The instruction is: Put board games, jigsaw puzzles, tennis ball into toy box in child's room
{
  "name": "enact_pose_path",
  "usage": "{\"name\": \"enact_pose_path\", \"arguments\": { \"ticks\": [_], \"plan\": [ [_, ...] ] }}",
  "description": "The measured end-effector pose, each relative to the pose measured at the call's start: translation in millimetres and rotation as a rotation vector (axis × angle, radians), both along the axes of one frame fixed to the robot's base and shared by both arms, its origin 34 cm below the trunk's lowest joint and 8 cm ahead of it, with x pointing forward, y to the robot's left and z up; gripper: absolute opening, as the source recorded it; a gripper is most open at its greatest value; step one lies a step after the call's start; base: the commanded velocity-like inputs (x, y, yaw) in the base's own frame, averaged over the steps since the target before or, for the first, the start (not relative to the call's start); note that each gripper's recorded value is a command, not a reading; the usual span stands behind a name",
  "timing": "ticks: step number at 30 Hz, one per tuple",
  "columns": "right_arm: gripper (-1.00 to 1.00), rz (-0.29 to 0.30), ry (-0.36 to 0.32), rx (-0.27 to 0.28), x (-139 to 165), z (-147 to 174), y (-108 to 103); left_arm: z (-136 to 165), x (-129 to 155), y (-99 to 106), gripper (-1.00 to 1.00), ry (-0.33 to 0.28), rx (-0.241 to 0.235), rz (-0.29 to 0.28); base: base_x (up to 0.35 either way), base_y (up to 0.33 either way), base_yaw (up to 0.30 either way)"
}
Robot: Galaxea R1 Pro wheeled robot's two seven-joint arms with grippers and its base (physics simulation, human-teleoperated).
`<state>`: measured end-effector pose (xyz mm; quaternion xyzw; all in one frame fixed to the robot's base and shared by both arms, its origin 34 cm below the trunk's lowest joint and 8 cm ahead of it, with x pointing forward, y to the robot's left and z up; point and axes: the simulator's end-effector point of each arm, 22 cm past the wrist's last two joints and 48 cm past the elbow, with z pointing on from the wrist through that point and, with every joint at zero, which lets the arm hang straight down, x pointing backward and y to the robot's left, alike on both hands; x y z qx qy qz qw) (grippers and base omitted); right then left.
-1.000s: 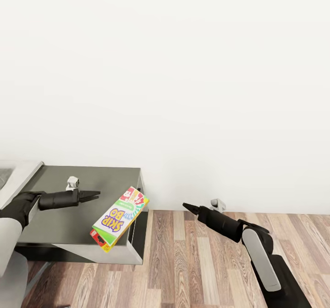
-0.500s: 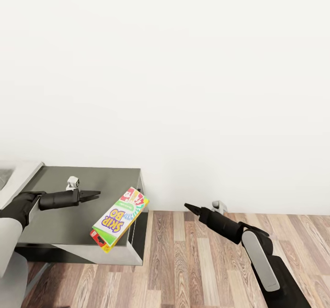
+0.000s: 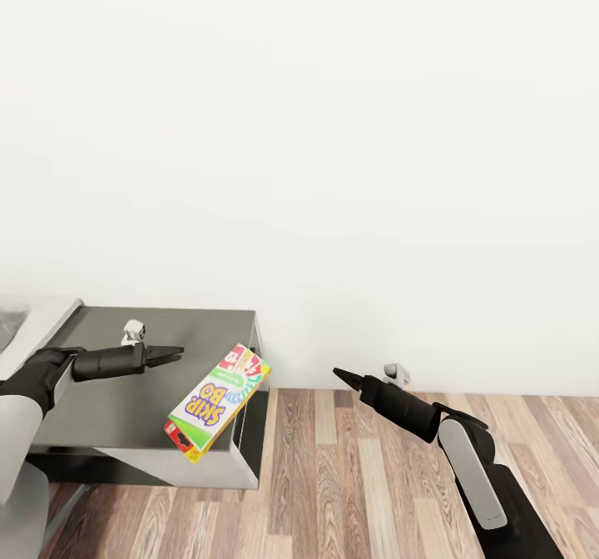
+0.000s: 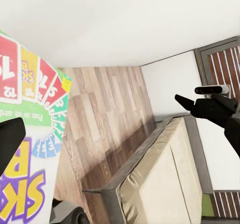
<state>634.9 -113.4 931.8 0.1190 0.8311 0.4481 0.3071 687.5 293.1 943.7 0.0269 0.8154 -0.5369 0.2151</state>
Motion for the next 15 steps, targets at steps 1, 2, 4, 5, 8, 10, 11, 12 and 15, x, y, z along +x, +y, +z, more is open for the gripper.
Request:
{"name": "enact_pose_path", "arguments": {
  "ticks": [1,2,4,5,8,10,11,12,15],
  "plan": [
    [1.0,0.0,-0.002,0.0,0,1,0,1,0,0,1.0,-0.002,0.0,0.0,0.0,0.0,0.0],
    [1.0,0.0,-0.003,-0.001,0,2,0,2,0,0,1.0,-0.003,0.0,0.0,0.0,0.0,0.0],
    [1.0,0.0,-0.006,-0.002,0,3,-1,4,0,-1,1.0,-0.007,-0.001,-0.001,0.0,0.0,0.0],
    [1.0,0.0,-0.007,-0.002,0,4,-1,5,1,-1,1.0,-0.008,-0.001,-0.001,0.0,0.0,0.0],
    [1.0,-0.001,-0.01,-0.002,1,6,-1,7,0,-2,1.0,-0.012,-0.001,-0.003,0.0,0.0,0.0],
    [1.0,-0.001,-0.013,-0.002,1,7,-1,9,1,-2,1.0,-0.015,-0.001,-0.004,0.0,0.0,0.0],
    [1.0,-0.001,-0.015,-0.002,1,8,-1,10,1,-2,1.0,-0.017,-0.001,-0.004,0.0,0.0,0.0],
    [1.0,-0.001,-0.016,-0.003,1,8,-2,11,1,-3,1.0,-0.018,-0.001,-0.005,0.0,0.0,0.0],
    [1.0,-0.002,-0.02,-0.003,1,11,-2,13,1,-3,1.0,-0.023,-0.001,-0.005,0.0,0.0,0.0]
  ]
}}
